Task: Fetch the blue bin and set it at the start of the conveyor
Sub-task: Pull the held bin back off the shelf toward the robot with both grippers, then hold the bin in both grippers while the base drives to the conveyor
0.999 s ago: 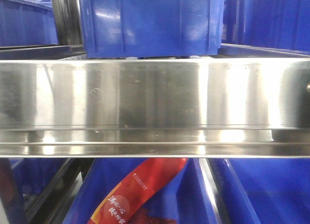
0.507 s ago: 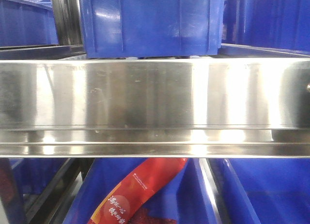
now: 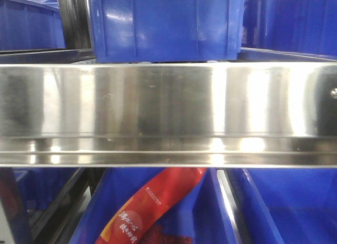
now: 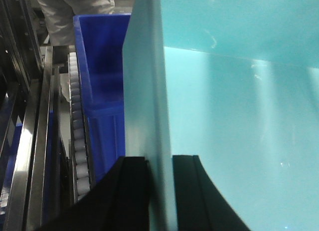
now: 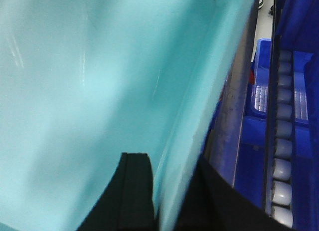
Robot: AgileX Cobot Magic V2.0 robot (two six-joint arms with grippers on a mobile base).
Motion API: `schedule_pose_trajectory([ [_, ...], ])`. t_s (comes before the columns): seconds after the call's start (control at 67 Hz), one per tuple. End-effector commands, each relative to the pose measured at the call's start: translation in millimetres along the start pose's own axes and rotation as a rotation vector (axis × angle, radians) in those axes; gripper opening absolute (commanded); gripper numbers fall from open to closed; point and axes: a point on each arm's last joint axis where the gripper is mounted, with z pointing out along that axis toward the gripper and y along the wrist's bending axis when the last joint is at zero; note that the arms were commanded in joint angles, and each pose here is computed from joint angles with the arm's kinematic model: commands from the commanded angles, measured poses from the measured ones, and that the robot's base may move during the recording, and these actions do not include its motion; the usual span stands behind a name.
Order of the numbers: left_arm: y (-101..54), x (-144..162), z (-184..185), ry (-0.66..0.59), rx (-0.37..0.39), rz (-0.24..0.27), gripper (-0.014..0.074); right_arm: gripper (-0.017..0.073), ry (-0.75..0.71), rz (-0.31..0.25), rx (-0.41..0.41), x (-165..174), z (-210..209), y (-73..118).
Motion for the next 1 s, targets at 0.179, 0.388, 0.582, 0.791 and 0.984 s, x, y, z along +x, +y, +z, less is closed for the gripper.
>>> schedule_pose_trajectory([
  [0.179, -1.5, -13.4, -10.2, -0.126, 0.014, -0.008, -0.0111, -0.0151, -0.015, -0.049, 0.034, -1.0, -8.4, -3.7],
  [0.388, -1.5, -13.4, -10.2, -0.126, 0.014, -0.008, -0.0111, -0.0151, -0.015, -0.049, 0.034, -1.0, -8.4, -3.7],
  [0.582, -1.5, -13.4, -10.2, -0.126, 0.014, -0.008, -0.0111, -0.0151, -0.015, -0.049, 0.034, -1.0, -8.4, -3.7],
  [0.791, -1.5, -13.4, -10.2, -0.126, 0.014, -0.008, -0.0111, -0.0151, -0.015, -0.049, 0.034, -1.0, -8.4, -3.7],
  [0.984, -1.5, -13.4, -10.2, -0.126, 0.014, -0.008, -0.0111, -0.0151, -0.015, -0.049, 0.034, -1.0, -8.4, -3.7],
])
